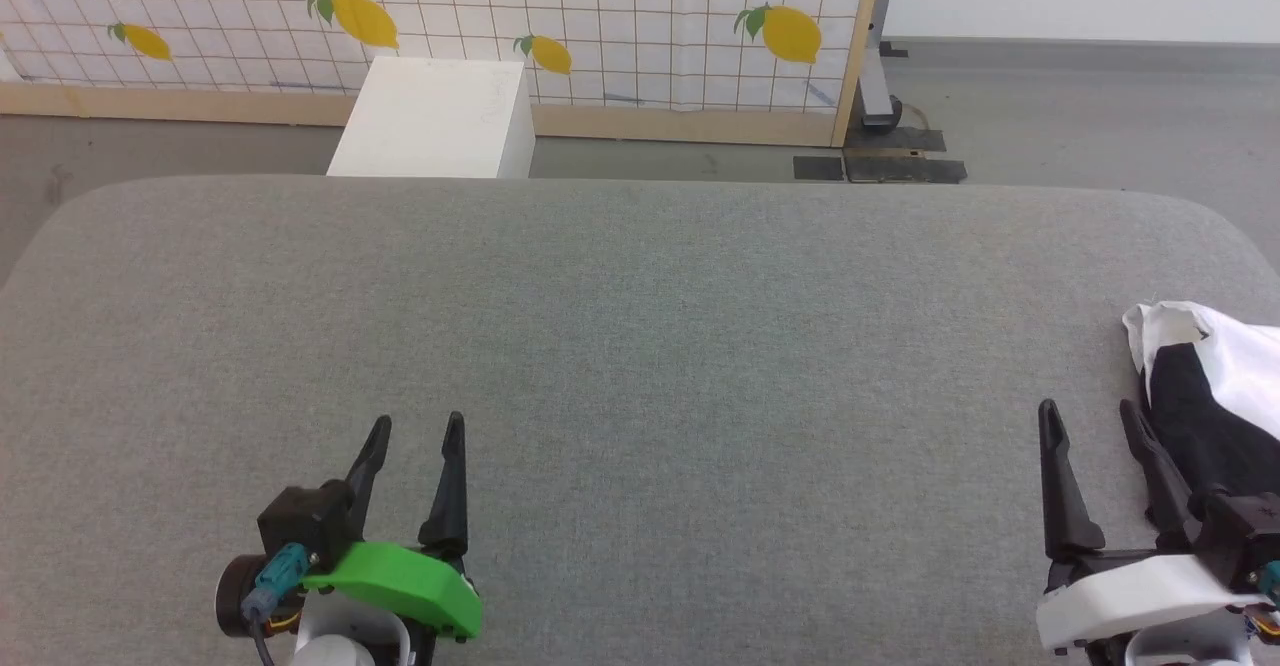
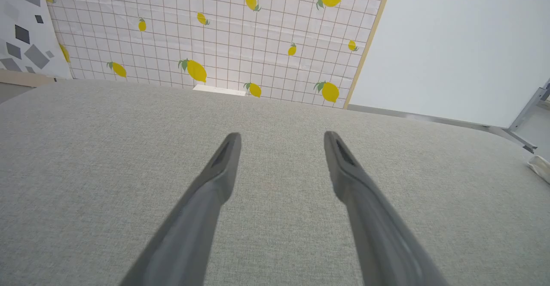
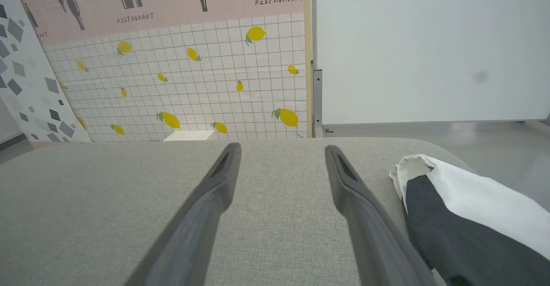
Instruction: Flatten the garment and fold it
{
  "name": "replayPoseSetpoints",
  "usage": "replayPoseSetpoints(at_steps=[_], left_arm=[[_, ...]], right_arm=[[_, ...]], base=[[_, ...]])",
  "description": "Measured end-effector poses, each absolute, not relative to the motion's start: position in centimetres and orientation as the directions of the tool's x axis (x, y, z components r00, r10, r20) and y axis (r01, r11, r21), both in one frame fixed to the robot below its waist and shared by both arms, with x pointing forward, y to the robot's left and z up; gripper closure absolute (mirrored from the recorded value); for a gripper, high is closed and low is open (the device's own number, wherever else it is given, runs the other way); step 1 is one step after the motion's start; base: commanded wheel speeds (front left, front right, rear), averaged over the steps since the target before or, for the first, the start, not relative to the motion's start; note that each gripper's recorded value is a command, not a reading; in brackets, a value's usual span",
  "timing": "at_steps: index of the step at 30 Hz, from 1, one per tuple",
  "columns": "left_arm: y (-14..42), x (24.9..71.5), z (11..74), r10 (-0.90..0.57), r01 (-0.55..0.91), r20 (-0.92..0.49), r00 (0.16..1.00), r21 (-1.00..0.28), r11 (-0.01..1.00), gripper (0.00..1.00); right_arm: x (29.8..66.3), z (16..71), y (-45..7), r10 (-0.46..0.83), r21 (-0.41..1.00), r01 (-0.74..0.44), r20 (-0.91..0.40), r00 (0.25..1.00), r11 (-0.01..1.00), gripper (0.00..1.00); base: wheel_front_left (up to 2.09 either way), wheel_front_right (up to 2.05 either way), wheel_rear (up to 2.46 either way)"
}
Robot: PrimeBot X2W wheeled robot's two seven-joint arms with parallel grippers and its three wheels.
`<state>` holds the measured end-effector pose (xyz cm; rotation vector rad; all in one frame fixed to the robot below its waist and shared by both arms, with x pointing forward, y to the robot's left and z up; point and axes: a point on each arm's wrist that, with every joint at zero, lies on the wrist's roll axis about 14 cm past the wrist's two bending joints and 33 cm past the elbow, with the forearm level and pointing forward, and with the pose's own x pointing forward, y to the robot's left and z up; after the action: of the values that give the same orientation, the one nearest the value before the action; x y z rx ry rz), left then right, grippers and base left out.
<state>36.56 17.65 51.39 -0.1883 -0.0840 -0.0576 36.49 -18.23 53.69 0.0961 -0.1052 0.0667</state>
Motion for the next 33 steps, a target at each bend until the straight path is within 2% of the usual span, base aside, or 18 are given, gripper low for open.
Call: replayPoseSetpoints(at_steps=[5,6,33], left_arm=[[17.77,36.48,51.03,-0.044,0.058,0.078,0.996,-0.189,0.980,0.00],[17.79,36.49,50.95,-0.043,0.057,0.076,0.996,-0.189,0.980,1.00],[17.58,36.77,51.34,-0.052,0.063,0.072,0.996,-0.168,0.984,1.00]], right_arm=[[36.45,53.16,-18.13,0.063,0.099,-0.073,0.095,0.993,0.992,0.00],[36.46,53.05,-18.04,0.066,0.100,-0.075,0.092,0.994,0.992,1.00],[36.34,52.82,-17.95,0.070,0.089,-0.077,0.075,0.995,0.993,1.00]], base=[[0.00,0.00,0.00],[0.00,0.00,0.00],[0.00,0.00,0.00]])
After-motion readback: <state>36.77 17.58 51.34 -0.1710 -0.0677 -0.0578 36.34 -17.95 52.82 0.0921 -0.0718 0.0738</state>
